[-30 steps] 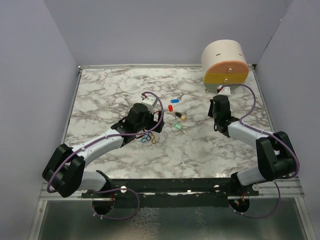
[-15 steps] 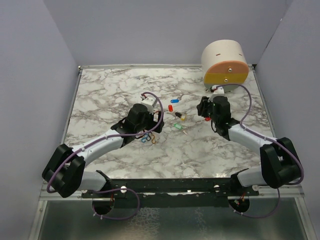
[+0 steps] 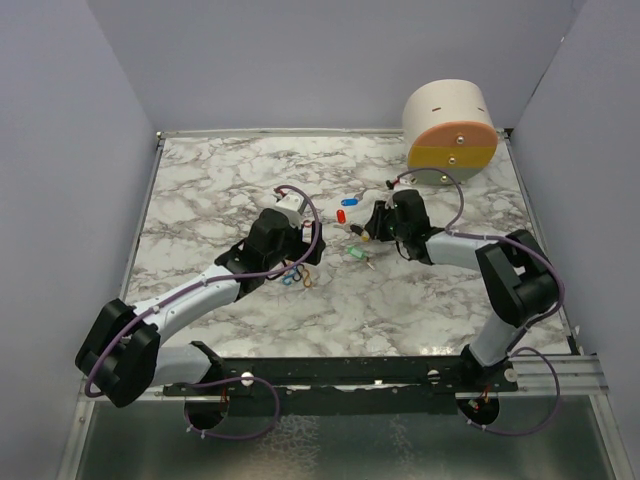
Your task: Put the keys on the keyring
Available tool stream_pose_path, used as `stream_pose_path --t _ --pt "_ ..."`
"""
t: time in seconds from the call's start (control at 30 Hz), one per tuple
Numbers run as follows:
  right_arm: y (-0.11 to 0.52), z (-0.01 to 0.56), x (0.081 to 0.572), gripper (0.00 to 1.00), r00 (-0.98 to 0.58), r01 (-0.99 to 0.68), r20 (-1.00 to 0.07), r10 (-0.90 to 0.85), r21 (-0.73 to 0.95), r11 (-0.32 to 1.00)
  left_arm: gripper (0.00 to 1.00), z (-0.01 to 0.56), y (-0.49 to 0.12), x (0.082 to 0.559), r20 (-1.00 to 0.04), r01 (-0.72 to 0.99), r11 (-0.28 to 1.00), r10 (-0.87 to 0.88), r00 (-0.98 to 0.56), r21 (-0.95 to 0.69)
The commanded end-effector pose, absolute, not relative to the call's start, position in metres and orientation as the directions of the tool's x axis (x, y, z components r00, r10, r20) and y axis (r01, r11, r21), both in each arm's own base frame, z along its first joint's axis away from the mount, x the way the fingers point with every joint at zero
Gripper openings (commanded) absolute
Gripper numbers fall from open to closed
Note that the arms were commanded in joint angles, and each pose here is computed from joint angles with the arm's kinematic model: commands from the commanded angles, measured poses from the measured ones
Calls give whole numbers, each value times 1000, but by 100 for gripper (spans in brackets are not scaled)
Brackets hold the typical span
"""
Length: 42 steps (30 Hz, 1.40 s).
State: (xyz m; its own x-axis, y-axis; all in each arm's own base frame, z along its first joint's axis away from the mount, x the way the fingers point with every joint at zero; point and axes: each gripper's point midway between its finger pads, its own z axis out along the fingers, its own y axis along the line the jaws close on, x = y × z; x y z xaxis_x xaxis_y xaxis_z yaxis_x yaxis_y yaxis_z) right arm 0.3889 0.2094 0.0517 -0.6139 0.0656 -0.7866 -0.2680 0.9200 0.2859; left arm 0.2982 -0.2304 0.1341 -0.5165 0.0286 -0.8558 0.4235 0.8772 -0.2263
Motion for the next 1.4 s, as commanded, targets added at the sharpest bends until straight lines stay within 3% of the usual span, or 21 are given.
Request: stream_pose_path --t 0.0,0.4,0.63,0.97,1.37 --pt "223 62 408 31 -601 -258 -789 127 343 903 99 142 -225 303 -873 402 888 2 -489 -223" --pt "214 46 418 31 -627 -165 -764 152 322 932 99 138 -226 306 -872 404 891 21 -488 -205" --pt "205 41 418 38 -632 -127 -757 166 312 941 99 134 -228 307 -869 407 890 26 -494 -205" --pt "203 31 419 37 -648 -128 -742 172 329 936 99 132 -229 309 -868 407 891 30 -497 -202" --pt "203 26 420 12 -653 -125 -735 180 340 932 99 130 -229 310 -865 406 892 35 -501 -199"
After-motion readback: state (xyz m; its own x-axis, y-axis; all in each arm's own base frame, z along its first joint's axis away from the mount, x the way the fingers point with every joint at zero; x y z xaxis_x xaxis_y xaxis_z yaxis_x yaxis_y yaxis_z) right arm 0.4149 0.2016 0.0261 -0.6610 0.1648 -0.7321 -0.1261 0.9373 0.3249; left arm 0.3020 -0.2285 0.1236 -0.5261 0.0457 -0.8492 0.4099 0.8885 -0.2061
